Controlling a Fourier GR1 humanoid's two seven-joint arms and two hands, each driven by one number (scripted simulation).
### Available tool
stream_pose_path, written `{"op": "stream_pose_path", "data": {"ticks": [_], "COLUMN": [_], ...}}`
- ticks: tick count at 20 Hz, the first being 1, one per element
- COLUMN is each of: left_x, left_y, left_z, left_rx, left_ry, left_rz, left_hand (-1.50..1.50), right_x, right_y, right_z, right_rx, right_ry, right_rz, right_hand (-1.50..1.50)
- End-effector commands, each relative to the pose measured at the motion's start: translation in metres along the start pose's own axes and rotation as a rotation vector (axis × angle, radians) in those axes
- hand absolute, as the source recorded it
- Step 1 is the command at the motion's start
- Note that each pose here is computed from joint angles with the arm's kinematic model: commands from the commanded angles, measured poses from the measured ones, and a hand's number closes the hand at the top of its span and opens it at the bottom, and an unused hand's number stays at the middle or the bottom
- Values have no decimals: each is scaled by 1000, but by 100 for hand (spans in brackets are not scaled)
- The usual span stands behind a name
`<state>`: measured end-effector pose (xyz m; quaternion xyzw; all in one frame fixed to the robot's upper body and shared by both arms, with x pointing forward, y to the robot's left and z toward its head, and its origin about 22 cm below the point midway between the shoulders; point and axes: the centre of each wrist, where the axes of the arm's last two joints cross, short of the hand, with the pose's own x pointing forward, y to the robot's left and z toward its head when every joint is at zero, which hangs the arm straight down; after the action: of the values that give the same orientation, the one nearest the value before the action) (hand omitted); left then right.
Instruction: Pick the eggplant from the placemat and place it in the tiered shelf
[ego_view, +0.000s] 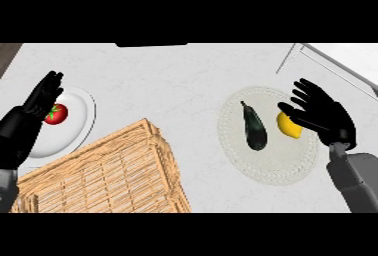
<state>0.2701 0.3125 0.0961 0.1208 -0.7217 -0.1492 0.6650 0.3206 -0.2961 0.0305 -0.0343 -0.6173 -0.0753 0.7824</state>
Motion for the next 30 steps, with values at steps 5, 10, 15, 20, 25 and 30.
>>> {"op": "stream_pose_path", "data": {"ticks": [5, 10, 15, 20, 25, 30], "left_x": [-22, -33, -27, -34, -28, -26], "left_y": [-69, -90, -106, -91, -104, -101], "left_z": [7, 6, 8, 4, 7, 1], "left_rx": [-64, -52, -61, -66, -86, -79], "left_ry": [51, 66, 61, 55, 53, 45], "left_rz": [154, 150, 143, 131, 138, 149], "left_hand": [0, 0, 0, 0, 0, 0], "right_x": [-59, -44, -20, 30, 70, 100], "right_y": [-39, -36, -37, -34, -27, -4], "right_z": [2, -2, -6, -16, -28, -32], "right_rx": [-572, -510, -216, -128, -37, 140], "right_ry": [104, -17, 114, 160, 285, 415], "right_rz": [245, 88, 235, 347, 509, 733], "right_hand": [-150, -150, -150, -150, -150, -150]}}
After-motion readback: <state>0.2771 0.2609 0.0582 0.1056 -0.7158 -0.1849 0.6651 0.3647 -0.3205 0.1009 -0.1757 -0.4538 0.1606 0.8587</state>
